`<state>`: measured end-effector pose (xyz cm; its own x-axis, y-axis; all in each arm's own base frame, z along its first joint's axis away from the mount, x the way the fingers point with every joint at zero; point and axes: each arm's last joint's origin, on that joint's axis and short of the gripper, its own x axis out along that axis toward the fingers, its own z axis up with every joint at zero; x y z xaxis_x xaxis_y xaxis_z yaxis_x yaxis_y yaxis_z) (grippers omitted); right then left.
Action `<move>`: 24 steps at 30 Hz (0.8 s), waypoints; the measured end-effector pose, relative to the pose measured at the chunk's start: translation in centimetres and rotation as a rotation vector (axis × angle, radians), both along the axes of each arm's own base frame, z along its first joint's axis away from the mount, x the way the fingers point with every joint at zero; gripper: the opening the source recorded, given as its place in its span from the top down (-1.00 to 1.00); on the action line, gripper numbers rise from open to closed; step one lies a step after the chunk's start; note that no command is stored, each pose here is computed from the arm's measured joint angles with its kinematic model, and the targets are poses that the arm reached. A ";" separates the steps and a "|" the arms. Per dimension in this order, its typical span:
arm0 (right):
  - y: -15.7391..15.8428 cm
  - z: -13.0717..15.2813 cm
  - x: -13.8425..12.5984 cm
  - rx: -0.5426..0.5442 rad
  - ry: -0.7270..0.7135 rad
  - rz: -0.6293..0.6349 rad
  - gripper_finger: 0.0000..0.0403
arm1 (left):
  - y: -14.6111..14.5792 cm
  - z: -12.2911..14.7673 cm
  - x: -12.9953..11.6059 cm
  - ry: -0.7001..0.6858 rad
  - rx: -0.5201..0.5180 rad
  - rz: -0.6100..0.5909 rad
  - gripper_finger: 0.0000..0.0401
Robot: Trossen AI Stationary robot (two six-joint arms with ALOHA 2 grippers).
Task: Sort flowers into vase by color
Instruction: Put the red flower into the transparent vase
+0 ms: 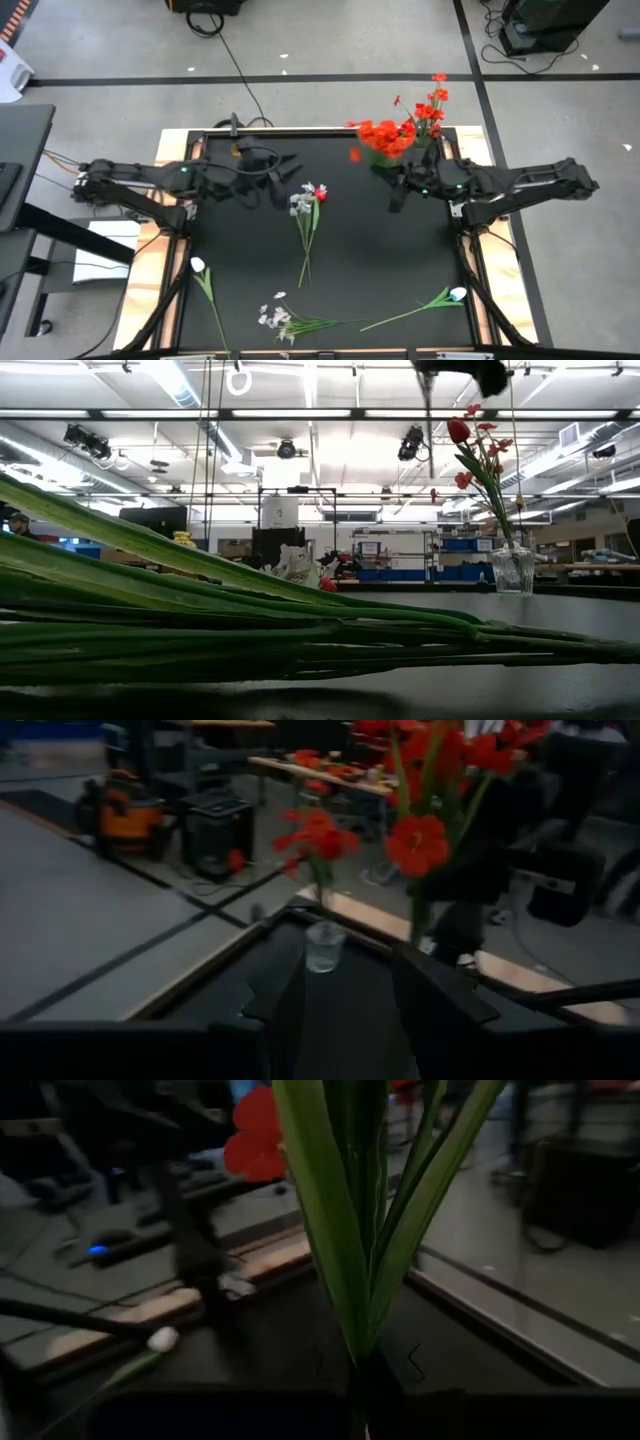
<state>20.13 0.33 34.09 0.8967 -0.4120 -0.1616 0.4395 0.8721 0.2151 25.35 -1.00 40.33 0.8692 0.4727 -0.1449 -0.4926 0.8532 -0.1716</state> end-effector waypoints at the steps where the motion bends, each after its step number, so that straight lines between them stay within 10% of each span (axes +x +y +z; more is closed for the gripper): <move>1: 0.0 -0.2 -0.7 -0.003 -0.008 -0.016 0.94 | 0.1 0.1 -0.5 0.008 0.003 0.014 0.23; 24: -2.4 -3.5 -12.8 -0.144 0.063 -0.633 0.94 | 3.3 0.2 -3.6 0.065 -0.033 0.260 0.23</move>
